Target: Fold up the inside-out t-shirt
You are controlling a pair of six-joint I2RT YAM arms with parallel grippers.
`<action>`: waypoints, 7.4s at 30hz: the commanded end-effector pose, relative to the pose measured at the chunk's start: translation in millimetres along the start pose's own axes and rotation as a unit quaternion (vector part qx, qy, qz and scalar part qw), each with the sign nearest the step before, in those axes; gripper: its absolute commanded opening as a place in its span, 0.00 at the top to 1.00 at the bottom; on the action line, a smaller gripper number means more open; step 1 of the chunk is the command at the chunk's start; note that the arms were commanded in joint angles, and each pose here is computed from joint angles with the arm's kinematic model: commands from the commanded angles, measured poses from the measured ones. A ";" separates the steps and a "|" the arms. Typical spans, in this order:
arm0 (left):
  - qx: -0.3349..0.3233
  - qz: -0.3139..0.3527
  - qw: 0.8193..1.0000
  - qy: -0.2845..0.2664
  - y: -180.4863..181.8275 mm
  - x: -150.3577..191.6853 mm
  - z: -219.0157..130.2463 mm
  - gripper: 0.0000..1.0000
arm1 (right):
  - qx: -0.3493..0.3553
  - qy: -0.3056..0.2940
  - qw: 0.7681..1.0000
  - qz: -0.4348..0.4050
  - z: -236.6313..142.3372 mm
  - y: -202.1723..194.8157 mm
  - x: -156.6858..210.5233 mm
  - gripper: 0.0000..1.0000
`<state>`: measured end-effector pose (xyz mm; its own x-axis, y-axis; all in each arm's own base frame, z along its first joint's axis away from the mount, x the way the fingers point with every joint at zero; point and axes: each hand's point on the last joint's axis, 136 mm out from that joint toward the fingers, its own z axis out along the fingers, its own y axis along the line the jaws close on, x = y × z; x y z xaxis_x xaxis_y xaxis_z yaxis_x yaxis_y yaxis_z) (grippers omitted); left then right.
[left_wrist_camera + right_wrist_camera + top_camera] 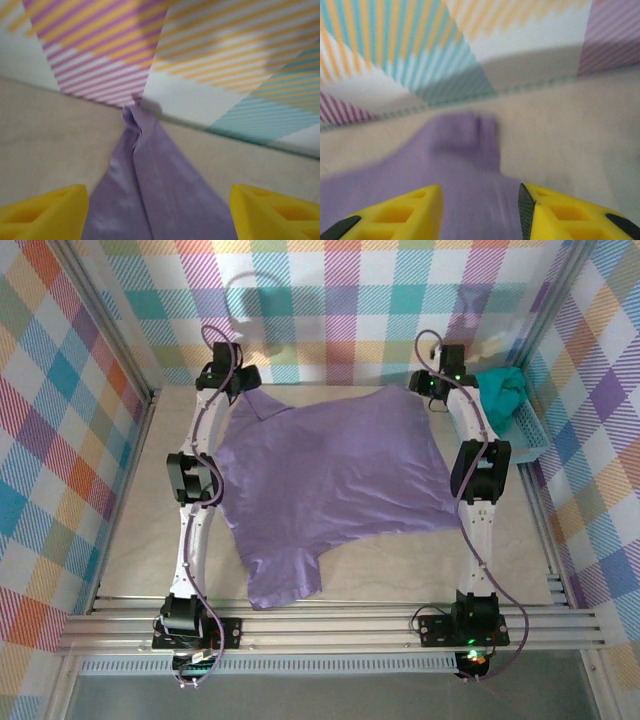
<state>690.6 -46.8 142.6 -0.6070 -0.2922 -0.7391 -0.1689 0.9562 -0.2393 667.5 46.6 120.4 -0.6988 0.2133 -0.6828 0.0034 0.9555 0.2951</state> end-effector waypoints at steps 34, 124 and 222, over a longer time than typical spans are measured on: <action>0.153 -0.060 0.969 0.186 -59.2 231.4 -270.2 0.23 | 0.221 0.276 0.908 0.224 -230.1 -112.6 329.2 0.56; 0.070 -0.143 0.942 0.296 34.0 187.4 -253.7 1.00 | 0.131 0.181 0.972 0.070 -124.8 -50.6 146.6 0.91; 0.026 -0.239 0.923 0.299 81.2 355.5 -203.8 0.52 | -0.328 0.103 0.798 -0.495 -92.5 376.3 302.6 1.00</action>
<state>341.0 -79.9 29.2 -0.7861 -0.5934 -0.1728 -0.3961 0.6983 -0.5962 372.0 453.2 39.3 -0.1826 -0.7735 -0.6070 -0.9727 0.2319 -0.0029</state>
